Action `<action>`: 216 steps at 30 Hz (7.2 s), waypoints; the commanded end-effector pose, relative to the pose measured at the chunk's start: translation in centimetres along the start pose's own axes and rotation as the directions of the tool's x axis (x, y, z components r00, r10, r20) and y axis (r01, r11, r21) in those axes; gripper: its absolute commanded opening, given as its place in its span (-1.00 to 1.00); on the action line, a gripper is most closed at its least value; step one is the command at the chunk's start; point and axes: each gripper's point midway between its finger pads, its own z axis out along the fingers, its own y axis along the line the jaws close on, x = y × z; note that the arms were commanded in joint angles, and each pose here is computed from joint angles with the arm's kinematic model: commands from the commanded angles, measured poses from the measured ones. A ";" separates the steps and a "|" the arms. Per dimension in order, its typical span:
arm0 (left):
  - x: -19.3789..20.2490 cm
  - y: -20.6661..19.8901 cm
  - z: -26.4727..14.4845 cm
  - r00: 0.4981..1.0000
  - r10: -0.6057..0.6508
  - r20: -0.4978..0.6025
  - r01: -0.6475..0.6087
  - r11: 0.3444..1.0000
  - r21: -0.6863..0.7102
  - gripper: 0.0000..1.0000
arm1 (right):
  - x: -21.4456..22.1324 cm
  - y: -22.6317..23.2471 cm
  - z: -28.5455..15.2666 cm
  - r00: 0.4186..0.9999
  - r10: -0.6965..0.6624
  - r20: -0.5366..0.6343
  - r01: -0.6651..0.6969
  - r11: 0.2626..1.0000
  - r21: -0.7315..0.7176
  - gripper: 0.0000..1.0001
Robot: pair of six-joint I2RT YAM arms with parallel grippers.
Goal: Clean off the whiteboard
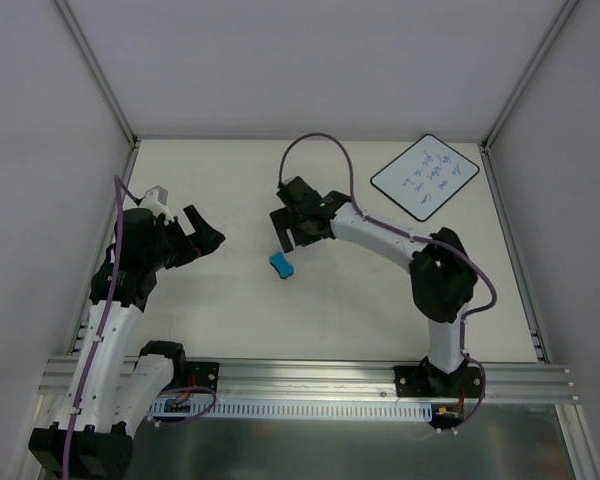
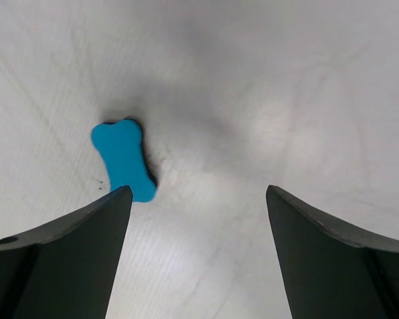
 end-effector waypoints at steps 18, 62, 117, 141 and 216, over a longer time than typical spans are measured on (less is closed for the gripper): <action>2.0 0.2 1.5 0.993 -0.071 -0.097 0.071 0.997 -0.003 0.97 | 4.2 -36.4 -3.2 0.494 0.808 0.320 -0.846 0.362 0.392 0.55; 1.3 -0.4 1.9 0.992 -0.043 -0.119 0.045 0.999 0.013 0.98 | 11.2 -22.7 1.2 0.523 0.851 -0.053 -0.746 0.487 0.454 -0.32; 6.7 -1.4 4.7 0.951 0.009 -0.309 -0.020 0.999 -0.031 0.97 | 9.6 -19.8 0.1 0.684 0.728 0.031 -0.713 0.659 0.239 -0.35; 10.1 -3.7 10.4 0.900 0.082 -0.427 -0.164 0.974 -0.157 0.97 | 15.0 -19.7 -0.9 0.653 0.756 -0.037 -0.721 0.636 0.273 -0.54; 17.6 -1.6 15.9 0.815 0.166 -0.555 -0.398 0.857 -0.328 -0.40 | 13.3 -17.9 -0.2 0.783 0.616 -0.086 -0.594 0.781 0.193 -0.47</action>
